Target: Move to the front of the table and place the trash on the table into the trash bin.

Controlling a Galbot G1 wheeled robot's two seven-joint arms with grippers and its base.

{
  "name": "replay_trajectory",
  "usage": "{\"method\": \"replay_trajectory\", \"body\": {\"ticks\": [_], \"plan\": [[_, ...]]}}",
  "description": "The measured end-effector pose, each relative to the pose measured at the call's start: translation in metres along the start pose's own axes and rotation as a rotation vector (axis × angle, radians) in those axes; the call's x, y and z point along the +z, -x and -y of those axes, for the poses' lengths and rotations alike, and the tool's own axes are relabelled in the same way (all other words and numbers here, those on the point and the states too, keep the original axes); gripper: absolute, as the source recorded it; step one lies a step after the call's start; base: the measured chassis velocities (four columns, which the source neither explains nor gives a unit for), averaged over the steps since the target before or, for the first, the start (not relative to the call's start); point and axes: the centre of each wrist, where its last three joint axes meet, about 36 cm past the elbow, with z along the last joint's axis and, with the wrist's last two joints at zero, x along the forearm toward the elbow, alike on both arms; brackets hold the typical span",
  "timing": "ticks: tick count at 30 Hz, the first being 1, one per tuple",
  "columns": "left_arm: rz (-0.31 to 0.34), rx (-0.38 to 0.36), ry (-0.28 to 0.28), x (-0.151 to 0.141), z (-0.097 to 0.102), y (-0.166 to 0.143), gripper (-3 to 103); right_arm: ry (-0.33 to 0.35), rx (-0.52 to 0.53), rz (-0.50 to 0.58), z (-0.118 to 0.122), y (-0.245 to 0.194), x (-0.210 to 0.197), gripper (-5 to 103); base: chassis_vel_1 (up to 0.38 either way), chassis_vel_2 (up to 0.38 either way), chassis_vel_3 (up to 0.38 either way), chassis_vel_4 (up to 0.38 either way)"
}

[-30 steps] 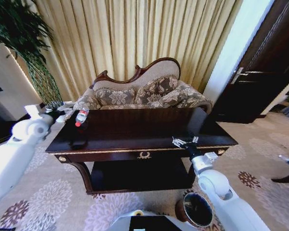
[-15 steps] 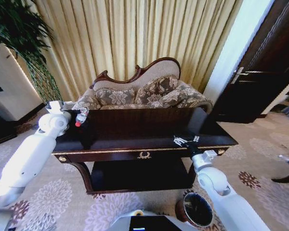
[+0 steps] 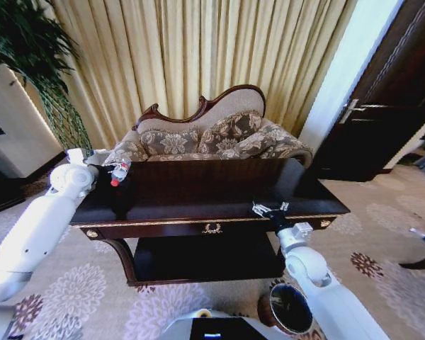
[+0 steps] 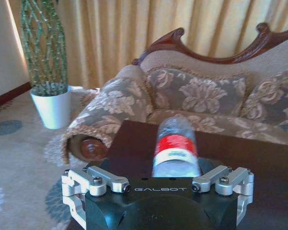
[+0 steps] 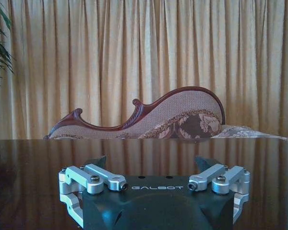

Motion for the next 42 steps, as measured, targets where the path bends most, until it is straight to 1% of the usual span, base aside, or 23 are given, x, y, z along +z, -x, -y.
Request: {"method": "replay_trajectory", "body": {"ticks": [2,4,7,10,12,16,19,22,28,29,30,32,34,35,38,39,40,41,42], "plan": [[-0.003,-0.018,0.021,0.002,-0.005,0.006,100,0.002,-0.003,-0.001,-0.002,0.000,0.001,100,0.000,0.000,0.000,0.000],[-0.003,-0.019,0.023,0.001,-0.005,0.007,100,0.002,-0.004,-0.002,-0.003,0.000,0.001,100,0.000,0.000,0.000,0.000],[-0.005,-0.012,0.024,-0.001,-0.003,0.011,100,0.002,-0.007,-0.003,-0.004,0.000,0.002,100,0.000,0.000,0.000,0.000],[0.000,0.019,0.032,0.000,0.002,0.015,100,-0.002,-0.009,-0.005,-0.004,-0.001,0.002,100,0.000,0.000,0.000,0.000],[0.001,0.026,0.037,0.001,0.005,0.016,100,-0.004,-0.009,-0.005,-0.004,-0.001,0.002,100,0.000,0.000,0.000,0.000],[-0.007,0.037,0.036,0.004,0.011,0.017,100,-0.009,-0.005,0.001,-0.001,0.000,0.000,100,0.000,0.000,0.000,0.000],[-0.010,0.037,0.036,0.005,0.011,0.017,100,-0.010,-0.003,0.002,0.000,0.001,-0.001,100,0.000,0.000,0.000,0.000],[-0.014,0.031,0.036,0.007,0.009,0.018,100,-0.010,0.001,0.001,0.001,0.001,0.000,100,0.000,0.000,0.000,0.000],[-0.012,0.006,0.022,0.007,-0.004,0.020,100,-0.015,-0.004,-0.008,0.003,0.001,-0.001,100,0.000,0.000,0.000,0.000],[-0.008,0.006,0.017,0.008,-0.005,0.021,103,-0.016,-0.004,-0.011,0.004,0.002,-0.002,100,0.000,0.000,0.000,0.000],[-0.008,0.006,0.017,0.008,-0.005,0.021,103,-0.016,-0.004,-0.011,0.004,0.002,-0.002,100,0.000,0.000,0.000,0.000],[-0.001,0.001,0.012,0.011,-0.007,0.024,101,-0.020,-0.002,-0.013,0.005,0.002,-0.003,100,0.000,0.000,0.000,0.000],[-0.002,-0.006,0.002,0.015,-0.010,0.028,93,-0.027,-0.001,-0.012,0.009,0.003,-0.008,100,0.000,0.000,0.000,0.000],[-0.002,-0.006,0.002,0.015,-0.010,0.028,93,-0.027,-0.001,-0.012,0.009,0.003,-0.008,100,0.000,0.000,0.000,0.000],[-0.004,-0.001,-0.010,0.018,-0.010,0.030,77,-0.035,0.001,-0.007,0.013,0.004,-0.012,100,0.000,0.000,0.000,0.000],[-0.004,-0.001,-0.010,0.018,-0.010,0.030,77,-0.035,0.001,-0.007,0.013,0.004,-0.012,100,0.000,0.000,0.000,0.000],[-0.004,0.003,-0.013,0.019,-0.009,0.031,72,-0.035,0.002,-0.004,0.013,0.004,-0.013,100,0.000,0.000,0.000,0.000],[-0.004,0.003,-0.013,0.019,-0.009,0.031,72,-0.035,0.002,-0.004,0.013,0.004,-0.013,100,0.000,0.000,0.000,0.000],[-0.005,0.007,-0.015,0.020,-0.008,0.031,66,-0.034,0.002,-0.001,0.013,0.004,-0.013,100,0.000,0.000,0.000,0.000]]}}
